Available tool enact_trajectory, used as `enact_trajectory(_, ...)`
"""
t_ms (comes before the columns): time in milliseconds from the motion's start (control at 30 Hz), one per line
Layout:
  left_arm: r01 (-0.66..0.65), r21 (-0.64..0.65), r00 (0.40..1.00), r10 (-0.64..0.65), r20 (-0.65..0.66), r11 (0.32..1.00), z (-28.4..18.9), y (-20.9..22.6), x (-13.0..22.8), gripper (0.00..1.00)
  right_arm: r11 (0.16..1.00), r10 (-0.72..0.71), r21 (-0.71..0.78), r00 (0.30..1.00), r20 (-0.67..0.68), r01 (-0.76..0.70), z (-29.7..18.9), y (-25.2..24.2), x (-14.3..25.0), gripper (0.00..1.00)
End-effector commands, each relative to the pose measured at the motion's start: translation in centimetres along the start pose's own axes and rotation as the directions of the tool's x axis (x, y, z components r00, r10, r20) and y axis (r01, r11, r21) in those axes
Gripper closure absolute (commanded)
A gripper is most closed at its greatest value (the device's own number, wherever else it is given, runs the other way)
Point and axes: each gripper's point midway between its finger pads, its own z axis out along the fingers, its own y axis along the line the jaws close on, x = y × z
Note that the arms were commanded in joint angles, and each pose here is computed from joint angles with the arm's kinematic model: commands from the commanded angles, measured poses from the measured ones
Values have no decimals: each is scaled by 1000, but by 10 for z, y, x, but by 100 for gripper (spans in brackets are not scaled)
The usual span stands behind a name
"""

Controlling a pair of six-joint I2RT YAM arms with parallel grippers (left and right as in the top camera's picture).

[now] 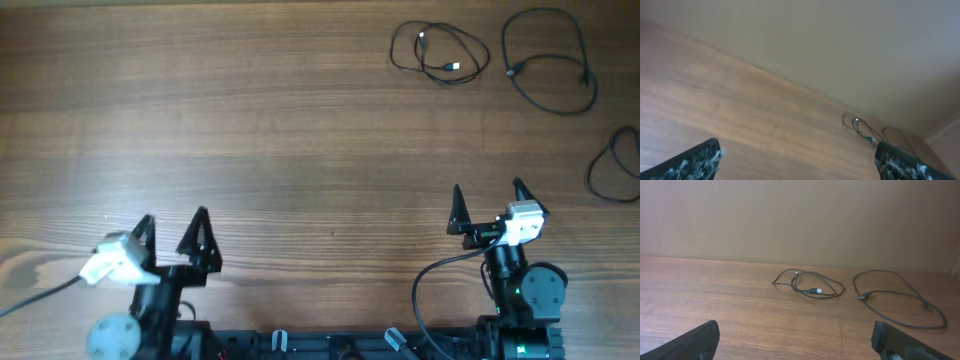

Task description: Untangle cables

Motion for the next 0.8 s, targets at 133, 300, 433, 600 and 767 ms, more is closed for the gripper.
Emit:
enact_trajectory(133, 6, -8, 1000, -6, 6, 1000, 46, 27, 48, 0, 1000, -15, 15, 1000, 12, 15, -1, -3, -3, 0)
enact_trajectory(300, 6, -1, 1000, -6, 19, 1000, 61, 38, 69, 0, 1000, -15, 15, 1000, 13, 15, -1, -3, -3, 0)
enact_trajectory(433, 5, -5, 1000, -5, 12, 1000, 66, 45, 81, 0, 1000, -15, 15, 1000, 12, 15, -1, -3, -3, 0)
enact_trajectory(600, -3, 8, 999, 3, 38, 1000, 70, 46, 83, 0, 1000, -15, 15, 1000, 13, 15, -1, -3, -3, 0)
enact_trajectory(767, -10, 6, 999, 10, 34, 1000, 70, 46, 84, 0, 1000, -15, 15, 1000, 12, 15, -1, -3, -3, 0)
